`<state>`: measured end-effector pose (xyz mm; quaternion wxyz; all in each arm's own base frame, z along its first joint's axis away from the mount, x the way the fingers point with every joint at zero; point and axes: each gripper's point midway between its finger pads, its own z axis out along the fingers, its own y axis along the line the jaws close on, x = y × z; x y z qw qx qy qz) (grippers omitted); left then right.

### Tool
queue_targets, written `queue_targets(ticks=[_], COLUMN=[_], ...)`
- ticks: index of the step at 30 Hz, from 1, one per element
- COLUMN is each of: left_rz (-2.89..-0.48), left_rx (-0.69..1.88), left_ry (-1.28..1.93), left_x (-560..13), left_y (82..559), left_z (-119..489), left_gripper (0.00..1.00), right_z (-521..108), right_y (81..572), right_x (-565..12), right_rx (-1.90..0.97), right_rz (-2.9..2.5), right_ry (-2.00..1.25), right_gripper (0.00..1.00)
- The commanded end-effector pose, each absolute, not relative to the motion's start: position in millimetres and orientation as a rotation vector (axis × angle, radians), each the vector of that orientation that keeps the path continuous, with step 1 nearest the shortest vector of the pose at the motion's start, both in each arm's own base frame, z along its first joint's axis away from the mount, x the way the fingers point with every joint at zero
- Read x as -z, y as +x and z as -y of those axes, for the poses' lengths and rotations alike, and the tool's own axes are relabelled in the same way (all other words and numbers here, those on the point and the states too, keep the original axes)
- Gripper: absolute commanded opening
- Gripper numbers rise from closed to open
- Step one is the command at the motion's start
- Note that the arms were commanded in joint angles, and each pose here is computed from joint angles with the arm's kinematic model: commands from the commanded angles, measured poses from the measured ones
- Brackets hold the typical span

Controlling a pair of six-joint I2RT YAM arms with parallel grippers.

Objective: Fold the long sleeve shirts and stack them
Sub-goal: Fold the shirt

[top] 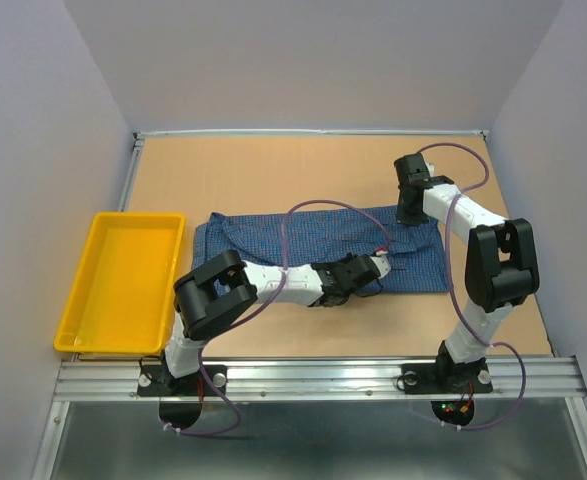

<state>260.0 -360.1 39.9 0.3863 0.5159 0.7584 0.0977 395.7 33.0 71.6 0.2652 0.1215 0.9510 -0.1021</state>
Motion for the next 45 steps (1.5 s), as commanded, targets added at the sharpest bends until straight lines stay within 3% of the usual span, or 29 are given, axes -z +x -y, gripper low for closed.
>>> queue_targets(ticks=[1,5,6,7,16,23,24,26,27,32,36,41,45], left_rz=[-1.900,-1.900,-1.900,-1.894,-1.947,-1.989,-1.992,-1.999,-2.000,-1.998,-2.051,-2.059,-2.078], left_rx=[-0.206,-0.155,-0.142,-0.130,-0.077,-0.061,-0.047,-0.021,-0.009,0.106,0.312,0.516,0.645], left_ry=[1.239,1.248,1.250,1.257,1.347,1.366,1.364,1.326,1.311,1.111,0.814,0.332,0.092], left_x=[-75.7,-86.4,-87.9,-91.6,-67.3,-49.5,-49.8,-55.2,-58.6,-102.9,-142.5,-183.4,-174.0], left_y=[265.3,259.0,257.8,255.0,234.6,226.4,224.9,224.7,224.3,228.9,250.7,312.3,348.3], left_z=[368.8,367.8,367.3,365.5,353.3,347.5,348.1,349.1,349.6,355.3,342.1,274.8,240.2], left_gripper=[0.21,0.19,0.12,0.12,0.13,0.20,0.31,0.41,0.53,0.71,0.75,0.72,0.70], right_z=[-29.9,-29.0,-27.6,-26.4,-13.7,-14.0,-15.9,-19.2,-19.8,-36.0,-55.2,-89.4,-116.1], right_y=[403.8,406.5,407.0,407.2,398.5,384.9,384.6,382.7,382.3,385.6,390.7,395.0,397.9], right_x=[-94.3,-101.1,-102.4,-105.2,-99.9,-81.0,-83.1,-85.8,-92.2,-120.4,-144.6,-170.7,-175.0], right_rx=[0.245,0.240,0.245,0.246,0.282,0.279,0.265,0.235,0.219,0.076,-0.086,-0.366,-0.586], right_rz=[-2.495,-2.477,-2.472,-2.465,-2.475,-2.525,-2.521,-2.522,-2.508,-2.457,-2.402,-2.313,-2.228], right_ry=[0.350,0.357,0.359,0.362,0.406,0.428,0.425,0.418,0.417,0.400,0.403,0.387,0.393], right_gripper=[0.05,0.05,0.04,0.04,0.04,0.06,0.09,0.15,0.22,0.53,0.65,0.65,0.65])
